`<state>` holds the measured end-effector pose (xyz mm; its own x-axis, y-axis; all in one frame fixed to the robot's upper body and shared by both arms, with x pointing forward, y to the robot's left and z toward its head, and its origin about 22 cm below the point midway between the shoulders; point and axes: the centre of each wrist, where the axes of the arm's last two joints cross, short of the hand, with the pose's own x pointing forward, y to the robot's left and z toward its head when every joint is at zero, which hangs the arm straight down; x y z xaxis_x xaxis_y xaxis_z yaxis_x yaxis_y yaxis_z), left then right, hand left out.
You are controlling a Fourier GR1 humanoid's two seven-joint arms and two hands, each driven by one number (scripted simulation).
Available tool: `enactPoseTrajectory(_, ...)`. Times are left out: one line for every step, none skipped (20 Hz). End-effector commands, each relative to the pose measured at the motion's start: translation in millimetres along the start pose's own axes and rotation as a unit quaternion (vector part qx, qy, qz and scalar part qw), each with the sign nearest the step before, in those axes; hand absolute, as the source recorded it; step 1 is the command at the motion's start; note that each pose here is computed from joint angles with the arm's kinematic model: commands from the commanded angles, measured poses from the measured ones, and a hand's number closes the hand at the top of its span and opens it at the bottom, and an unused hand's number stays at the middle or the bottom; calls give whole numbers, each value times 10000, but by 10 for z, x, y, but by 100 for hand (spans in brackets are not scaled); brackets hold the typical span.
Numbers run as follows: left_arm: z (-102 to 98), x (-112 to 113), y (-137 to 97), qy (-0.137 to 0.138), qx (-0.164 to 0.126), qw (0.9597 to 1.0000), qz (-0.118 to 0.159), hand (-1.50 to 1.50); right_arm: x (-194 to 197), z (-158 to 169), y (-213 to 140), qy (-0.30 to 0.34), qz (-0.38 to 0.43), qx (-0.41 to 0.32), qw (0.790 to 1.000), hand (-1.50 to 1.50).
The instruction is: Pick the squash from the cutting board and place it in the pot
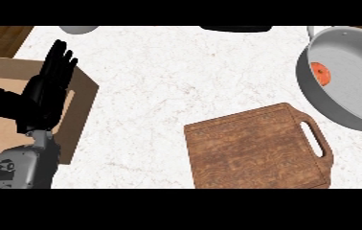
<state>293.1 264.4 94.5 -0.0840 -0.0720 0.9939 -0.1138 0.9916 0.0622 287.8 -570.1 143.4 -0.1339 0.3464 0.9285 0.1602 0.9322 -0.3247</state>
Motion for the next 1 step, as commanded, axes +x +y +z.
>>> enactPoseTrajectory(32, -52, 43, 38, -44, 10000, -20, 0, -16, 167, -157, -334, -345, 467, 9978, -150)
